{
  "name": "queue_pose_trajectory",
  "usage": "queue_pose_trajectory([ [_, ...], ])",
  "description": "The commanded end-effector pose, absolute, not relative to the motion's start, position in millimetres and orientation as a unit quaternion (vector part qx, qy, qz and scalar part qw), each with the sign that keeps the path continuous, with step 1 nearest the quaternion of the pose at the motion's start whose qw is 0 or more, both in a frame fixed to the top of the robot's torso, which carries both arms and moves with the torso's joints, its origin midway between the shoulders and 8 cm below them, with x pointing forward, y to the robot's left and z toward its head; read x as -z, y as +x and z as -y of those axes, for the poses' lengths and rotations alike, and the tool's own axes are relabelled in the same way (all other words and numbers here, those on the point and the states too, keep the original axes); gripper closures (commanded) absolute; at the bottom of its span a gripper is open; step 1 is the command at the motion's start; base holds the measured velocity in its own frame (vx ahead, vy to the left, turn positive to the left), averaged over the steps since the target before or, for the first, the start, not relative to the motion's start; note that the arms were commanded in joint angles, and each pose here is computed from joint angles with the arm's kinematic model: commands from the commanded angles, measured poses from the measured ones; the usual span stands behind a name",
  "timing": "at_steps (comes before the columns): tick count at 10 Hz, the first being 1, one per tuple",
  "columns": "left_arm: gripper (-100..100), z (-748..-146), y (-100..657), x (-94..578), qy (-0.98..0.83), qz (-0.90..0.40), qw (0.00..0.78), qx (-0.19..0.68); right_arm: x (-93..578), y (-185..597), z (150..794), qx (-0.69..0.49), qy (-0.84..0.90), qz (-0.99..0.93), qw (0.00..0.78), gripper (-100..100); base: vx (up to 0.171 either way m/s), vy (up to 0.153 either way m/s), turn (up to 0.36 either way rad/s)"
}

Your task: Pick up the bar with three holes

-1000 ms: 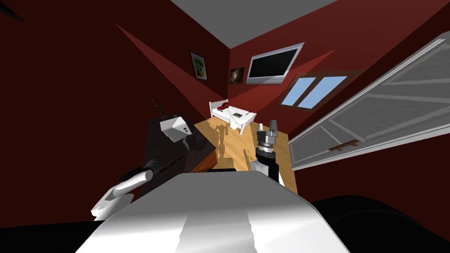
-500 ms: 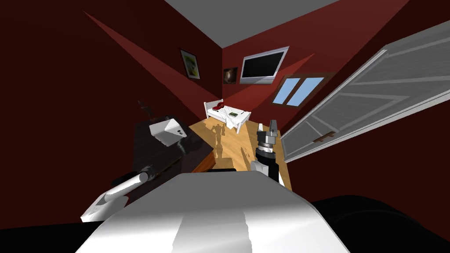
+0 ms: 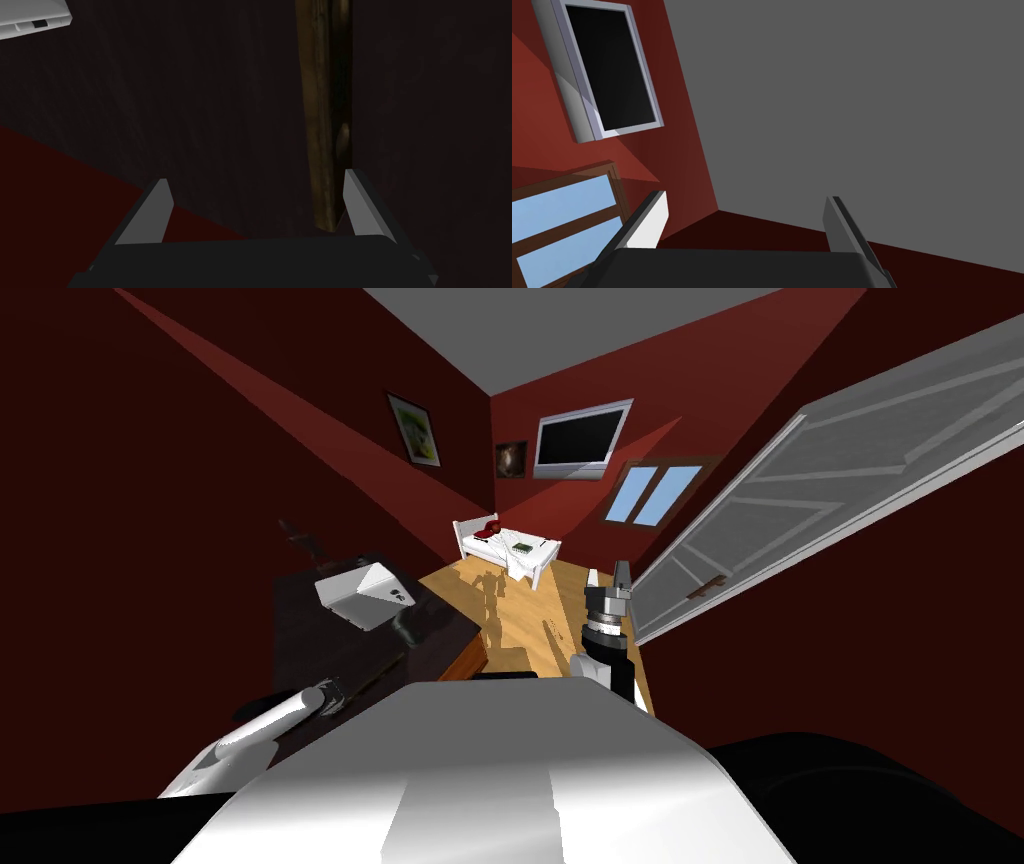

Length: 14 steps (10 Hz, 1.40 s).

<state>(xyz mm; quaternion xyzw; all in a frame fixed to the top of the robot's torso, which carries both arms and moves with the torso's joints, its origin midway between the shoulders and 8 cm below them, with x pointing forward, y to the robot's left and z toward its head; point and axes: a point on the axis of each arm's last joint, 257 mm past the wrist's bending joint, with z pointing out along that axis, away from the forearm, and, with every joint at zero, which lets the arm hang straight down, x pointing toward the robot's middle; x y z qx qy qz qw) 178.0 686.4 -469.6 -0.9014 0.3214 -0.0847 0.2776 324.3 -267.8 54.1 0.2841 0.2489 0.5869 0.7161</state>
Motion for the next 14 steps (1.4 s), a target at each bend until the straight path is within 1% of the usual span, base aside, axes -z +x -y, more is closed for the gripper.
queue_pose_trajectory([
  [1, -100, -687, 165, 475, -0.91, -0.311, 0.262, 0.077, -54, 324, 268, -0.587, 0.284, -0.249, 0.716, 0, -0.007, 0.018, -0.176],
  [3, -100, -689, 141, 484, -0.932, -0.278, 0.224, 0.068, -54, 324, 268, -0.587, 0.284, -0.249, 0.716, 0, -0.013, 0.028, -0.329],
  [4, -100, -685, 131, 491, -0.937, -0.273, 0.212, 0.059, -54, 324, 268, -0.587, 0.284, -0.249, 0.716, 0, -0.015, 0.033, -0.17],
  [5, -100, -685, 131, 491, -0.937, -0.273, 0.212, 0.059, -54, 324, 268, -0.587, 0.284, -0.249, 0.716, 0, -0.009, 0.015, 0.037],
  [11, -100, -666, 78, 511, -0.972, -0.2, 0.119, 0.041, -54, 324, 268, -0.587, 0.284, -0.249, 0.716, 0, -0.02, 0.031, -0.216],
  [12, -100, -666, 78, 511, -0.972, -0.2, 0.119, 0.041, -54, 324, 268, -0.587, 0.284, -0.249, 0.716, 0, -0.016, 0.034, -0.086],
  [14, -100, -653, 62, 517, -0.981, -0.171, 0.082, 0.039, -54, 324, 268, -0.587, 0.284, -0.249, 0.716, 0, -0.02, 0.045, -0.244],
])
